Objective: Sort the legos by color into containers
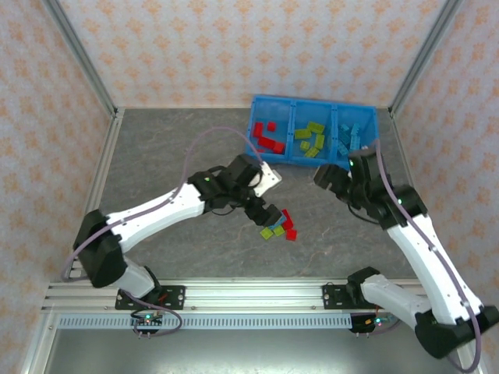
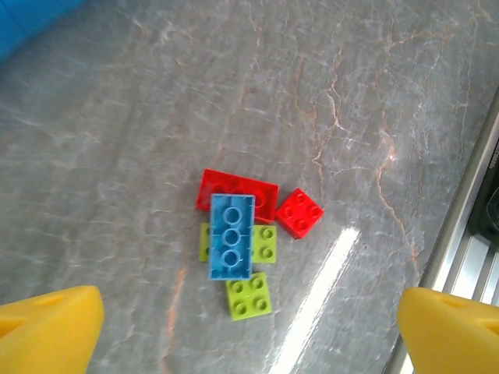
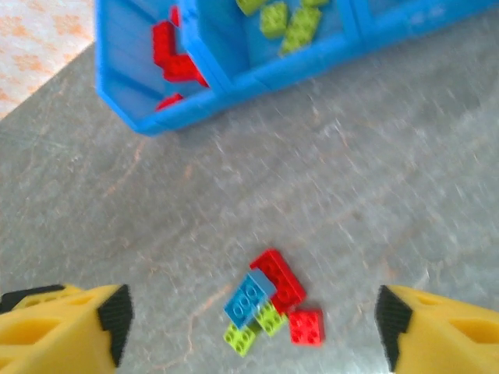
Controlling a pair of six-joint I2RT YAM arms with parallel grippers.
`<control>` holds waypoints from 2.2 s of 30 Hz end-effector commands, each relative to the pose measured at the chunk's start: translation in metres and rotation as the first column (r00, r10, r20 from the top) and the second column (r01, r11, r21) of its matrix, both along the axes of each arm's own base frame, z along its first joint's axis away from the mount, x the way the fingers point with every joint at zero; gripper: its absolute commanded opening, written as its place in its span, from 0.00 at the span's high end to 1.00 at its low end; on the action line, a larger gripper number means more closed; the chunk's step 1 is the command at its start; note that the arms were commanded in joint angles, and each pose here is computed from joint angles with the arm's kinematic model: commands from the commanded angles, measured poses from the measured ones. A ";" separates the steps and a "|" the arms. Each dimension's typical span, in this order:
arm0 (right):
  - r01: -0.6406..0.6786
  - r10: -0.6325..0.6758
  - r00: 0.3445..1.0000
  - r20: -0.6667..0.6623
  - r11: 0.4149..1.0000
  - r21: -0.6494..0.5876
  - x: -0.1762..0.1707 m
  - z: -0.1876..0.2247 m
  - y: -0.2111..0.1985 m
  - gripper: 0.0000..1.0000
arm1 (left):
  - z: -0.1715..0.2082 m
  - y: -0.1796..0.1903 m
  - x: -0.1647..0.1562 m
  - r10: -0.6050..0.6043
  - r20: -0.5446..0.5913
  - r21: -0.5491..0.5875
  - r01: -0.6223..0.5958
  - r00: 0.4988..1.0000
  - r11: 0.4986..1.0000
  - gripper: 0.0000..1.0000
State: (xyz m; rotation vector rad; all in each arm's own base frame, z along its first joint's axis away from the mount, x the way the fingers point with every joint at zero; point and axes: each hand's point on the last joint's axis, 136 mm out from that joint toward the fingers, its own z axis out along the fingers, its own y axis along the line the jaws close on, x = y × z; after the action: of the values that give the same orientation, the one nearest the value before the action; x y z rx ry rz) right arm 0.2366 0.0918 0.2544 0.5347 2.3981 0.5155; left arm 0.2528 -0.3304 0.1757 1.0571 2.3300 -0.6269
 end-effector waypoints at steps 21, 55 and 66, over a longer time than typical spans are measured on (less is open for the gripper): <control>-0.161 0.154 0.982 -0.114 0.985 -0.057 -0.087 -0.029 -0.020 0.06 | -0.111 -0.033 0.033 0.203 -0.031 0.342 -0.181 0.979 0.922 0.34; -0.145 0.145 0.988 -0.058 0.989 -0.006 -0.093 -0.015 -0.019 0.06 | -0.038 -0.054 0.044 0.217 0.033 0.208 -0.219 0.976 0.953 0.69; 0.353 -0.363 0.925 0.114 0.930 0.101 -0.051 0.018 -0.067 0.08 | 0.080 -0.152 0.113 0.302 0.149 -0.202 -0.270 0.941 0.941 0.70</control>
State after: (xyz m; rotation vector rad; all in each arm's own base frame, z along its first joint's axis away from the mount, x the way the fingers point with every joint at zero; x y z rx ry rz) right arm 0.1682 0.0462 0.2552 0.7027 2.3105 0.4830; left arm 0.3437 -0.4563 0.2504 0.7205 2.2292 -0.5672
